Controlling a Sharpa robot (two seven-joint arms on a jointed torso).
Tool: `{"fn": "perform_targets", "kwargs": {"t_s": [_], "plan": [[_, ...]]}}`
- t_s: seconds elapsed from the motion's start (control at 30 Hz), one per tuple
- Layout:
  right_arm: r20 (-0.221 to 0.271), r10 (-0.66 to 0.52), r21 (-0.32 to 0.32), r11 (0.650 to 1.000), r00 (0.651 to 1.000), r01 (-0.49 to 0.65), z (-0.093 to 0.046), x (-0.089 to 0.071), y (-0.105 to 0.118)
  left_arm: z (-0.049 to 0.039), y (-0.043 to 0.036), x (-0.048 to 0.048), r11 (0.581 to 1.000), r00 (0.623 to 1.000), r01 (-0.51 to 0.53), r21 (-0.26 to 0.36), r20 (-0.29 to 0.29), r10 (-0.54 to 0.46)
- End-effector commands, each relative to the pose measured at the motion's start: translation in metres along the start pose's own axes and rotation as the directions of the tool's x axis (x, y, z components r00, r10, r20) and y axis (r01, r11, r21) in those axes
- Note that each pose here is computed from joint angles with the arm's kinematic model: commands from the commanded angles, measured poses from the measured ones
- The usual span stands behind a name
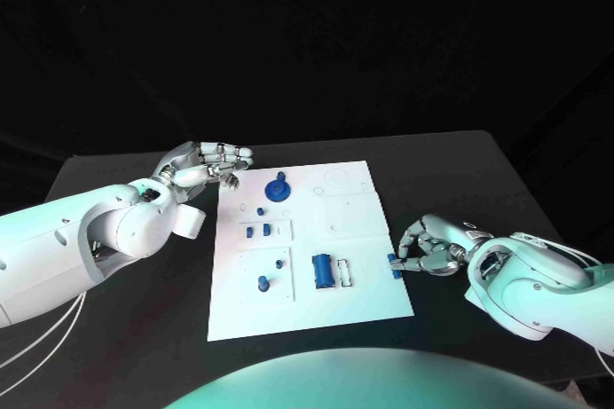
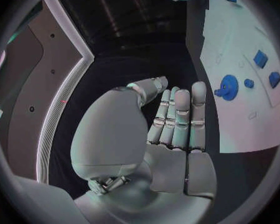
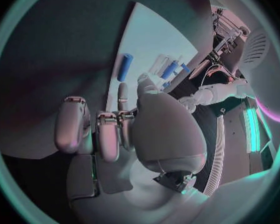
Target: Assemble the parts on the task board
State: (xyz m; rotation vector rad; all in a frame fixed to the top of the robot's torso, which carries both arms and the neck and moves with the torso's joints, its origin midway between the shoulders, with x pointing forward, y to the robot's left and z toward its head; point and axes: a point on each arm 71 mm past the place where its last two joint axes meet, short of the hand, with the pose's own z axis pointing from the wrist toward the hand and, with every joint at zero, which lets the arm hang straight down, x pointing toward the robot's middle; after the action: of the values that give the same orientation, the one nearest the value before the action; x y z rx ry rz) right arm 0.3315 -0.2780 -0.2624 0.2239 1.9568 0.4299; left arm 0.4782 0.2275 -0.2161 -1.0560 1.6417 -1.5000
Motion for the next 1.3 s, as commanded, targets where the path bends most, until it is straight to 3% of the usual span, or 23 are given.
{"fn": "perform_targets", "kwargs": {"t_s": [0.03,1.3], "plan": [[0.028,-0.043,0.005,0.999,0.999,0.043,0.001,0.001,0.001,0.0003,-0.0010,0.0020,1.000,1.000,0.004,0.011,-0.014,-0.004],[-0.056,-0.095,0.012,0.995,0.994,0.096,0.018,0.028,0.002,-0.0008,-0.0006,0.0012,1.000,1.000,0.005,0.006,-0.016,-0.005]]}}
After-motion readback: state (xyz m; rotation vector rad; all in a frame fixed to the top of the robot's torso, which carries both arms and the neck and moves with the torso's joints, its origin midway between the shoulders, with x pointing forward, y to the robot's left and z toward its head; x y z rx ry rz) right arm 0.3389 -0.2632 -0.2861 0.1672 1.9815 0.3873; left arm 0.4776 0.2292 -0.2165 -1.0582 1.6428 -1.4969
